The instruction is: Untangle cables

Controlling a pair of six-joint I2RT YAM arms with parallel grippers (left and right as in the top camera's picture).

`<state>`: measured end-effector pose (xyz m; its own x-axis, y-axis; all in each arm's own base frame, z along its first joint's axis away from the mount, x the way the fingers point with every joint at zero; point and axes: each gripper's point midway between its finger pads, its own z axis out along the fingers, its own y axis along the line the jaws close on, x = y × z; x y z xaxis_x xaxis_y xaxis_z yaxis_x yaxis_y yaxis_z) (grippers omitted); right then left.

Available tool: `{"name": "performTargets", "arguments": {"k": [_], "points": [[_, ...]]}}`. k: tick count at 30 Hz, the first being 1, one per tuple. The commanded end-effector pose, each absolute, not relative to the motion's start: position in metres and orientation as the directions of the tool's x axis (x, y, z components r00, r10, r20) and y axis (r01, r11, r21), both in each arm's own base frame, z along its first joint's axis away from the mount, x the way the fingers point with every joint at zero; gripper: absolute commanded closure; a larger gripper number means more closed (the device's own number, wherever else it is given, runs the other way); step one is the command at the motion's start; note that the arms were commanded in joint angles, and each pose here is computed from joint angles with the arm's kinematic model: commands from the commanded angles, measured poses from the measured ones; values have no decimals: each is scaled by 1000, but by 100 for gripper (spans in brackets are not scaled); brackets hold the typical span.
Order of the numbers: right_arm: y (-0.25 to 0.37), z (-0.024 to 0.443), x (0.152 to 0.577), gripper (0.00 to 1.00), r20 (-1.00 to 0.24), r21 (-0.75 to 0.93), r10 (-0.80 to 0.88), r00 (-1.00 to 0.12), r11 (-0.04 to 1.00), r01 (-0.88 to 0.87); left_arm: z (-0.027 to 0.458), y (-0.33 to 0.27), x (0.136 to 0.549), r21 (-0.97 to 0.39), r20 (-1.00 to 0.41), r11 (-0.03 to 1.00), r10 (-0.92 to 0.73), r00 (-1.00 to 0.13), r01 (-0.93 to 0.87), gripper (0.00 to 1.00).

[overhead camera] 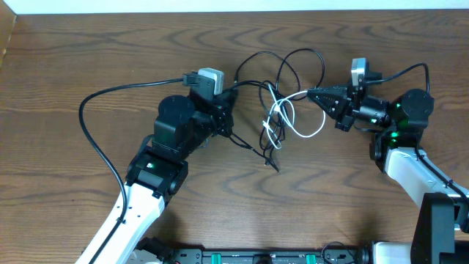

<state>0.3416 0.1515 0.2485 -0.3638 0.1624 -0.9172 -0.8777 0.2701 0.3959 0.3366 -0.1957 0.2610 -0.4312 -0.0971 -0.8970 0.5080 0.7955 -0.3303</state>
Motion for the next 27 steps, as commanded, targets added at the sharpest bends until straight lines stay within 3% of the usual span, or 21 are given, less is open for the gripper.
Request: {"name": "performTargets", "arguments": {"k": [1,15,27], "points": [[153,251,345,99,-909,414,182,-376,282,-865,272,-217,320,-335,-907,689,-52,-418,642,92],[183,271,327,99,-954,281,166,-249,211,-936,238,-217,342,-339,-882,736,-33,-469,586,92],[163,274,333,99,-927,362,194,-322,228,-904,209,-185,361,-269,-859,875,-28,-511,404,92]]}}
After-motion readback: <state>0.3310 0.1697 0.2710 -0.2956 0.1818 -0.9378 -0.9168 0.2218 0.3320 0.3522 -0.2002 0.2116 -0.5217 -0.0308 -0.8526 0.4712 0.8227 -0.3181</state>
